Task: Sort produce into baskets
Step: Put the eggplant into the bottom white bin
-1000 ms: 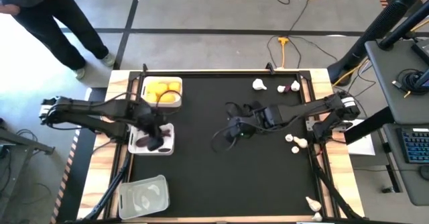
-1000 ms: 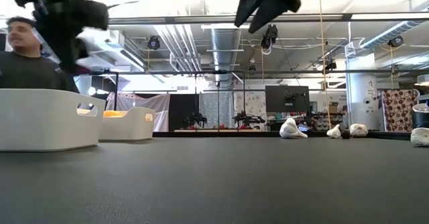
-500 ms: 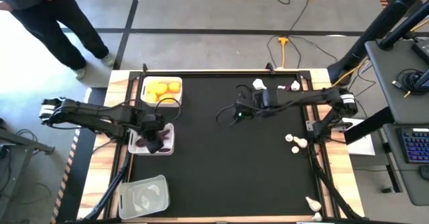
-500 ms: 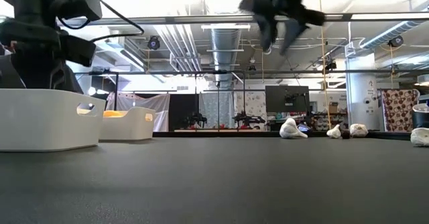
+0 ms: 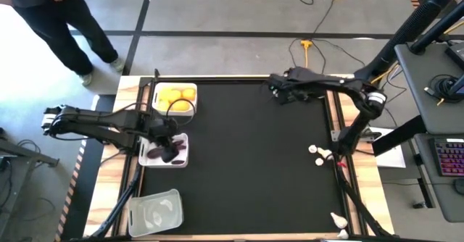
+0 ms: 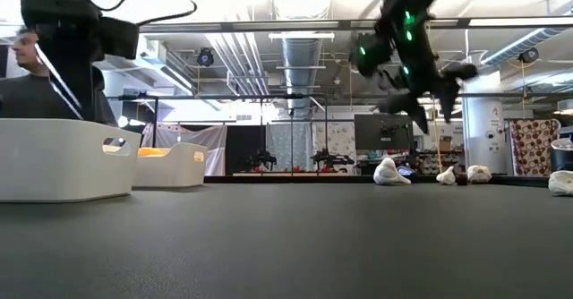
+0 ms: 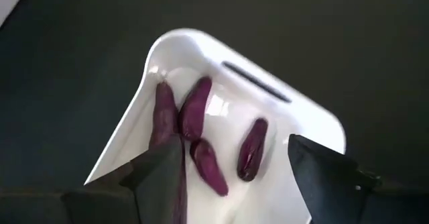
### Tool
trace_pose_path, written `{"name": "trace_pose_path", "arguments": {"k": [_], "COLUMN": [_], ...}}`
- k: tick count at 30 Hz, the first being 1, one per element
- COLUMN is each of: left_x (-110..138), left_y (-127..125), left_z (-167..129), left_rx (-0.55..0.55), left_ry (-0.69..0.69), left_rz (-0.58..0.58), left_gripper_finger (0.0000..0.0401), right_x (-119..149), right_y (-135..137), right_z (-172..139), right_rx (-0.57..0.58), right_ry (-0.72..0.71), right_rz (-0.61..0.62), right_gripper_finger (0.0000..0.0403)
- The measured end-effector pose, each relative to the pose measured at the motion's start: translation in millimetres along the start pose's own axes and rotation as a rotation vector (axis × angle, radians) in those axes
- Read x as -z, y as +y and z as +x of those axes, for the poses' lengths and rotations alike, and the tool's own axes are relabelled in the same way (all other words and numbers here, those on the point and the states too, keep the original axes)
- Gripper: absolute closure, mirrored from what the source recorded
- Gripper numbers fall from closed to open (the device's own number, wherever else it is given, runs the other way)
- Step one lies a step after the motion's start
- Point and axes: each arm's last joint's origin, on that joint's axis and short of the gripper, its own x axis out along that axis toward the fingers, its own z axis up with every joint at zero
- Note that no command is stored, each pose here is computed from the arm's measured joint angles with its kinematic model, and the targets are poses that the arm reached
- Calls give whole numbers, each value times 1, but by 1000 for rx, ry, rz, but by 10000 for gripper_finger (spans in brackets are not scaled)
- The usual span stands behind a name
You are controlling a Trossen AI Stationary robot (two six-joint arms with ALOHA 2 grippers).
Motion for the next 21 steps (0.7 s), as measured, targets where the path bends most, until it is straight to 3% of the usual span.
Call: {"name": "trace_pose_path", "arguments": {"k": [8, 16, 21], "left_x": [-13, -24, -28], "left_y": [-5, -8, -6], "left_z": [-3, 2, 4], "left_rx": [-11, -63, -89], "left_ry": [-167, -280, -296], "left_rz": [-31, -30, -35], "left_gripper_finger": [145, 145, 145], "right_x": [-22, -22, -28], "right_y": [-30, -40, -46], "right_z": [73, 102, 114], "right_rx": [-15, -20, -18], "right_ry": [62, 104, 115], "right_rz": [604, 896, 994], "right_gripper_finger": [174, 174, 175]}}
